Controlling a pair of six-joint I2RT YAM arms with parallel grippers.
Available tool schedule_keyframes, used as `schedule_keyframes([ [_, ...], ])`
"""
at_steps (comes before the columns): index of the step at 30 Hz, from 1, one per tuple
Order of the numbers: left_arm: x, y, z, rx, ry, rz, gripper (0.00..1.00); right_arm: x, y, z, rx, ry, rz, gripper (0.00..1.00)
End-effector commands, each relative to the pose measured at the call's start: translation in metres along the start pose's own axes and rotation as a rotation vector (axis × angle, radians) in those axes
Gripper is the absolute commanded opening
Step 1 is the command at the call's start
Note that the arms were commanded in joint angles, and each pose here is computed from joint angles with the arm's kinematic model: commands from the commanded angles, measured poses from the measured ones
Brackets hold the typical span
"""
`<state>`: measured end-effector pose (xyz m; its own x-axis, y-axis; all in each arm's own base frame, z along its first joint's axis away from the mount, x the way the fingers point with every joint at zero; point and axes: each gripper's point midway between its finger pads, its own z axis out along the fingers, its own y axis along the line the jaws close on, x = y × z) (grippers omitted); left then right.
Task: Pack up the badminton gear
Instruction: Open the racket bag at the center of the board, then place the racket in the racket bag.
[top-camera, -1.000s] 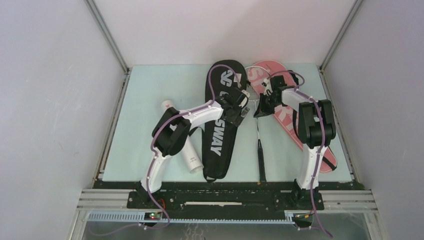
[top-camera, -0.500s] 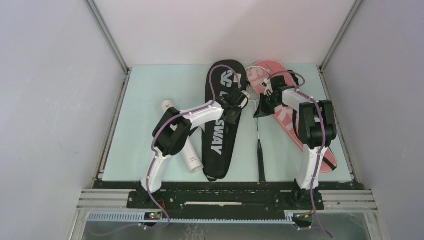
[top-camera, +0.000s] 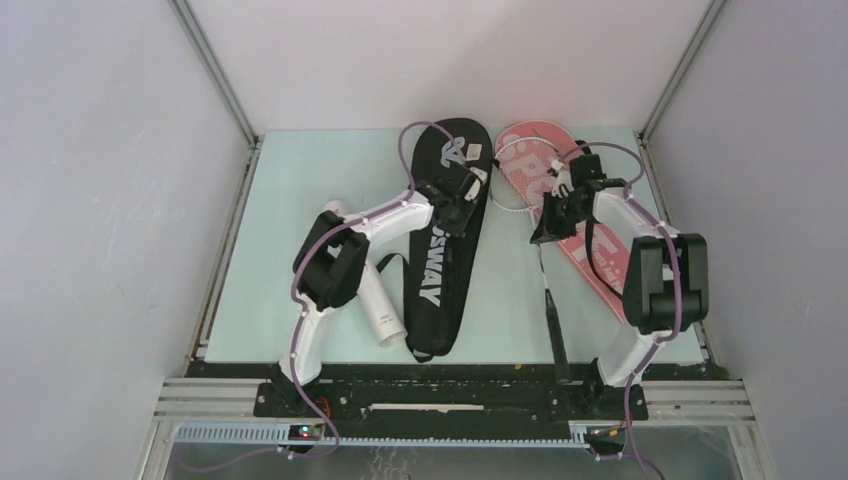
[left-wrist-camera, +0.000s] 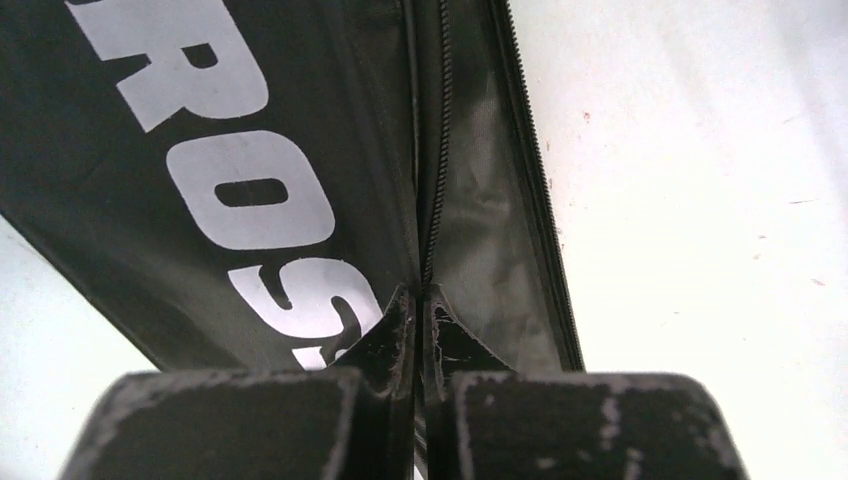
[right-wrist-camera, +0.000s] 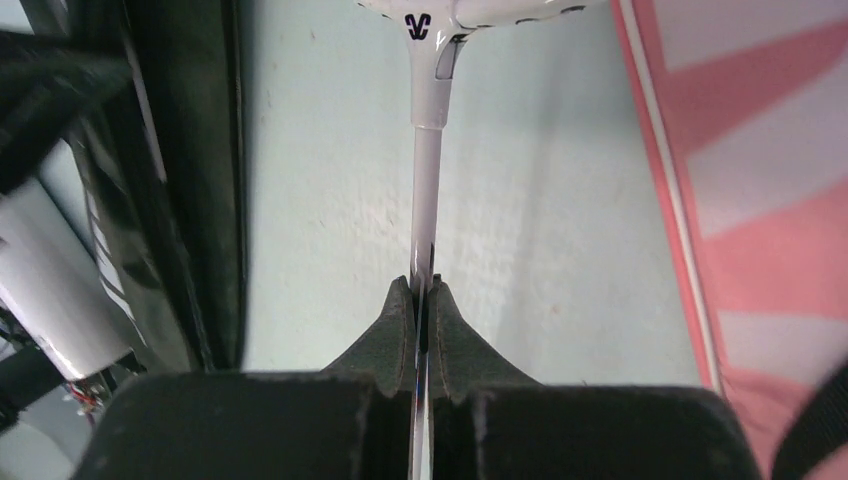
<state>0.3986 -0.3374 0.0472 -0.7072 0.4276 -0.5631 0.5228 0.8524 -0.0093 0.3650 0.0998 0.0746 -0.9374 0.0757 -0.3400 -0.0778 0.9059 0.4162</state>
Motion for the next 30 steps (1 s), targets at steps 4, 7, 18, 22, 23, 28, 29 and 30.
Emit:
schedule_keyframes([
  [4, -0.082, 0.017, -0.068, 0.157, -0.204, -0.235, 0.0, 0.022, 0.005, -0.053, -0.005, -0.069, -0.182, 0.0],
  [7, -0.091, 0.019, -0.077, 0.199, -0.236, -0.269, 0.0, 0.036, 0.009, -0.068, -0.013, -0.084, -0.232, 0.0],
  [18, -0.135, 0.034, -0.119, 0.282, -0.382, -0.376, 0.0, 0.09, 0.024, -0.07, -0.167, 0.029, -0.307, 0.0],
  [22, -0.145, 0.037, -0.128, 0.292, -0.408, -0.381, 0.0, 0.101, 0.025, -0.06, -0.212, 0.087, -0.289, 0.0],
  [23, -0.146, 0.038, -0.129, 0.291, -0.411, -0.381, 0.0, 0.103, 0.025, -0.058, -0.219, 0.098, -0.285, 0.0],
  [28, -0.151, 0.038, -0.13, 0.298, -0.418, -0.382, 0.0, 0.113, 0.025, -0.045, -0.229, 0.164, -0.301, 0.0],
  [29, -0.151, 0.037, -0.129, 0.303, -0.416, -0.382, 0.0, 0.115, 0.026, -0.042, -0.232, 0.178, -0.301, 0.0],
  [30, -0.152, 0.037, -0.128, 0.308, -0.414, -0.383, 0.0, 0.115, 0.026, -0.04, -0.234, 0.186, -0.303, 0.0],
])
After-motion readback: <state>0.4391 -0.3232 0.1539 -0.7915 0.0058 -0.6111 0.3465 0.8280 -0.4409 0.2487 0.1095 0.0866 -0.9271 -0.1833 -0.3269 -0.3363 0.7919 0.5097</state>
